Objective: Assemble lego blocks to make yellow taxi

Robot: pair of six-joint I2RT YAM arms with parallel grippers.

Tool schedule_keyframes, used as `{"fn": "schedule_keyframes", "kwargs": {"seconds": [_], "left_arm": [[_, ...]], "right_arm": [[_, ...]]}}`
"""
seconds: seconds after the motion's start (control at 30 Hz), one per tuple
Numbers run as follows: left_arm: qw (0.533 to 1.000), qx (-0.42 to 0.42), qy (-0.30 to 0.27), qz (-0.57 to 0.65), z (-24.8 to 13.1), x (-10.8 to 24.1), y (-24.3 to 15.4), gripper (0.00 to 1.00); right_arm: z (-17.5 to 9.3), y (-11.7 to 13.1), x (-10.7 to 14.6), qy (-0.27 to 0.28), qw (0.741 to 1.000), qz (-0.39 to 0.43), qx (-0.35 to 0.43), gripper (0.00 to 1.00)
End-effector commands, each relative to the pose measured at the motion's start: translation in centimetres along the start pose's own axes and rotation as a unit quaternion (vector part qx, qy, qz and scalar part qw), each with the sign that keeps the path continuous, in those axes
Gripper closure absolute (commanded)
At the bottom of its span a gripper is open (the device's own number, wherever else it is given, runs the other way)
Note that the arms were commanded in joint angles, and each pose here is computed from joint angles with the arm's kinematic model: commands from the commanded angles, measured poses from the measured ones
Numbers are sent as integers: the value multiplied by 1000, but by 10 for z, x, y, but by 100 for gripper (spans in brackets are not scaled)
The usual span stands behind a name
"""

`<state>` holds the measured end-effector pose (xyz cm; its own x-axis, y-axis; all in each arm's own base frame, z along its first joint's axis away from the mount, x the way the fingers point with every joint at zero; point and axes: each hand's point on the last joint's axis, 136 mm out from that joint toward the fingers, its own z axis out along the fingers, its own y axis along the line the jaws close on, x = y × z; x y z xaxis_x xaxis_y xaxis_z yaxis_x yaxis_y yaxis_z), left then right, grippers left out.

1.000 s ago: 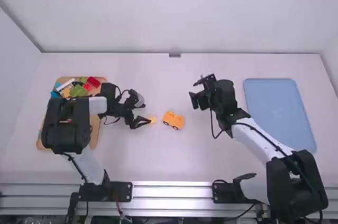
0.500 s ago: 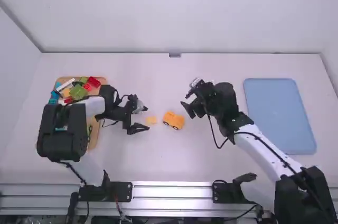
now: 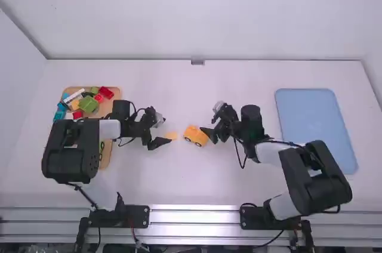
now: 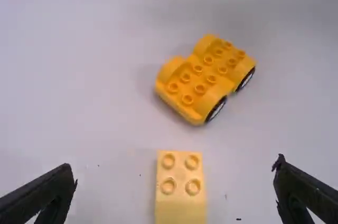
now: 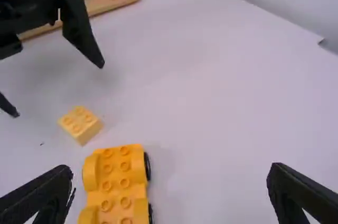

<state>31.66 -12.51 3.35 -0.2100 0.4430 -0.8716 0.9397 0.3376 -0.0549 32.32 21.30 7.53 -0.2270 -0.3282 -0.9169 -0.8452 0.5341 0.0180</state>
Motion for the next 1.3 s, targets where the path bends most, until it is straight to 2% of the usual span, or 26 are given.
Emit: {"fn": "schedule_keyframes", "kwargs": {"seconds": [0.0,0.1,0.23,0.37,0.5,0.67,0.87,1.03,1.13,1.2,1.27], "left_arm": [[1000,8,-9,-18,3,0,-11,1],[1000,0,-15,-4,4,2,-12,1],[999,-25,-13,-34,3,5,-3,1],[999,-30,-8,-44,5,5,-1,1],[999,-26,-8,-37,8,3,-3,1],[999,-26,-10,-37,7,3,-2,1],[999,-9,-29,-39,7,-4,-8,1],[999,-6,-28,-36,9,-4,-10,1],[999,-8,-27,-37,8,-4,-9,1],[999,-7,-27,-35,9,-4,-10,1],[999,-7,-27,-35,9,-4,-10,1]], "right_arm": [[5,14,10,-4,999,0,-48,2],[9,16,21,6,999,3,-53,2],[17,26,35,20,997,-34,-71,2],[20,32,37,23,995,-60,-76,2],[19,28,40,28,996,-55,-68,2],[13,23,55,54,996,-28,-66,2],[9,37,49,30,992,-34,-114,2],[9,39,64,58,992,-39,-102,2],[7,41,52,24,993,-61,-102,3],[0,34,36,-17,993,-93,-76,2],[-8,31,31,-32,992,-108,-53,2]]}}
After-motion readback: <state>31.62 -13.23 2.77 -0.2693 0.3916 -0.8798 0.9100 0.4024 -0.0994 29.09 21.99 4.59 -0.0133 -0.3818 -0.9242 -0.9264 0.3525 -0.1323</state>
